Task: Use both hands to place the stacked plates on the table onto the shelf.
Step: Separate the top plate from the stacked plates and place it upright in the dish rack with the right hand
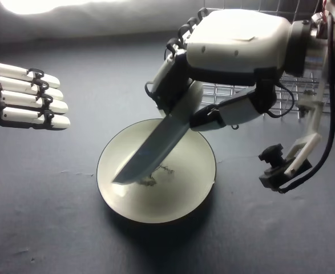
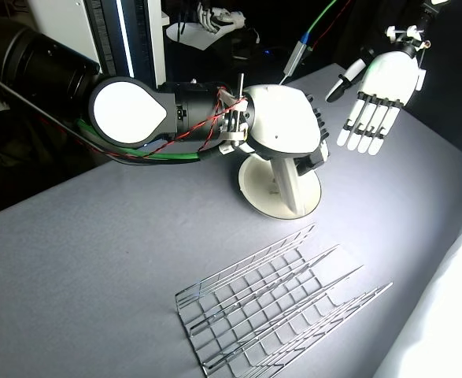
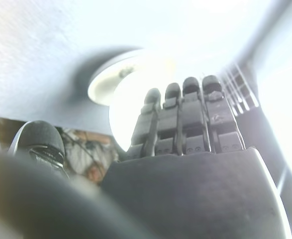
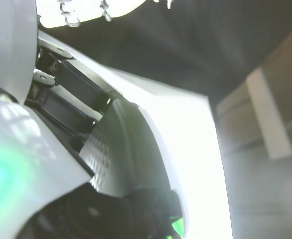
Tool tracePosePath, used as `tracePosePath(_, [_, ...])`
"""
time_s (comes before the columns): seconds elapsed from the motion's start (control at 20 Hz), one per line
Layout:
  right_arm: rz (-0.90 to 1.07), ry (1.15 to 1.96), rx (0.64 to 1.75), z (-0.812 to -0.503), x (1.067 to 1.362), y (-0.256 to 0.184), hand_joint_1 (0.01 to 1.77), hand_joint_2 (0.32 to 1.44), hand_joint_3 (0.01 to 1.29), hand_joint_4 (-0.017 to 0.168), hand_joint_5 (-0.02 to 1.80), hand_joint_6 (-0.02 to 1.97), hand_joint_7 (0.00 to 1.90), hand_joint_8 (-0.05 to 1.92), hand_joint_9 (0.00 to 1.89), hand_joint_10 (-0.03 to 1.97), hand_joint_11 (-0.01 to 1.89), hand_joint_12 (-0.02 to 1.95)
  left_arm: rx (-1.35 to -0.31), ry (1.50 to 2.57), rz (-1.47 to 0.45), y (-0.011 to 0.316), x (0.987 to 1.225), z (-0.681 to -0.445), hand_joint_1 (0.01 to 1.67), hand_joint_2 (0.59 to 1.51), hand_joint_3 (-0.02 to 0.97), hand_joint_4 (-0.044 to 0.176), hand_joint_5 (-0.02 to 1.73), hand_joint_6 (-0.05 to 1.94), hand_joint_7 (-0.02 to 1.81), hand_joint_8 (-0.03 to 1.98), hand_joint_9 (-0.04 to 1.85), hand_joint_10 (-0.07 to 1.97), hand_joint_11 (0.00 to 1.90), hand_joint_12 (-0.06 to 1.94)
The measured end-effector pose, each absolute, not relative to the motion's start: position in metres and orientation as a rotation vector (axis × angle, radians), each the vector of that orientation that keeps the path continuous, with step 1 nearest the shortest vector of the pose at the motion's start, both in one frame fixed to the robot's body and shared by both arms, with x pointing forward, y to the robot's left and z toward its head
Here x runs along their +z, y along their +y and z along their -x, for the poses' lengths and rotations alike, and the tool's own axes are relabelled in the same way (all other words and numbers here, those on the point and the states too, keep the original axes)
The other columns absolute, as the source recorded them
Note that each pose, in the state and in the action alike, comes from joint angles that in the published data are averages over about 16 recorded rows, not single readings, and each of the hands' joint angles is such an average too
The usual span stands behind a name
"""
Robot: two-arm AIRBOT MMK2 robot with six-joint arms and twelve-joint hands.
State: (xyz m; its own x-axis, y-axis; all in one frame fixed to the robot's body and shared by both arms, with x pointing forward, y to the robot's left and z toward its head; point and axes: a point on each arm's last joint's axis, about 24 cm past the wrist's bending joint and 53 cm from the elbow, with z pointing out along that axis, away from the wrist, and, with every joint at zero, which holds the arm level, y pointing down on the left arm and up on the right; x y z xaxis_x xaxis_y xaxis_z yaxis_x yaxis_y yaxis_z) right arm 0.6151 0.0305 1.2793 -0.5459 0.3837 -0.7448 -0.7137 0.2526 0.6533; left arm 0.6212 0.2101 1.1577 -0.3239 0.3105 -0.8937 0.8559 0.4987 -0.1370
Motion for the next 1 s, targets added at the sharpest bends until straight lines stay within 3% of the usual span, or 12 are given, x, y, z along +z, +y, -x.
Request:
tracePosePath(0.55, [-0.068,1.584,1.641,-0.644,1.316,0.011,1.38,1.00,0.01,-0.005,0.94,0.97,1.09,0.76,0.98,1.07,0.73,1.11,-0.759,1.893,-0.911,0.229,1.156,-0.635,0.01,1.150,0.004,-0.001,0.02,0.02,0.02,0.01,0.02,0.01,0.01,-0.01])
tracePosePath(1.0, [-0.342,1.614,1.710,-0.668,1.326,-0.005,1.40,1.01,0.01,-0.008,0.94,0.96,1.07,0.77,0.97,1.08,0.72,1.12,-0.717,1.923,-0.884,0.248,1.150,-0.646,0.01,1.150,0.003,-0.001,0.02,0.02,0.02,0.01,0.02,0.01,0.02,-0.01])
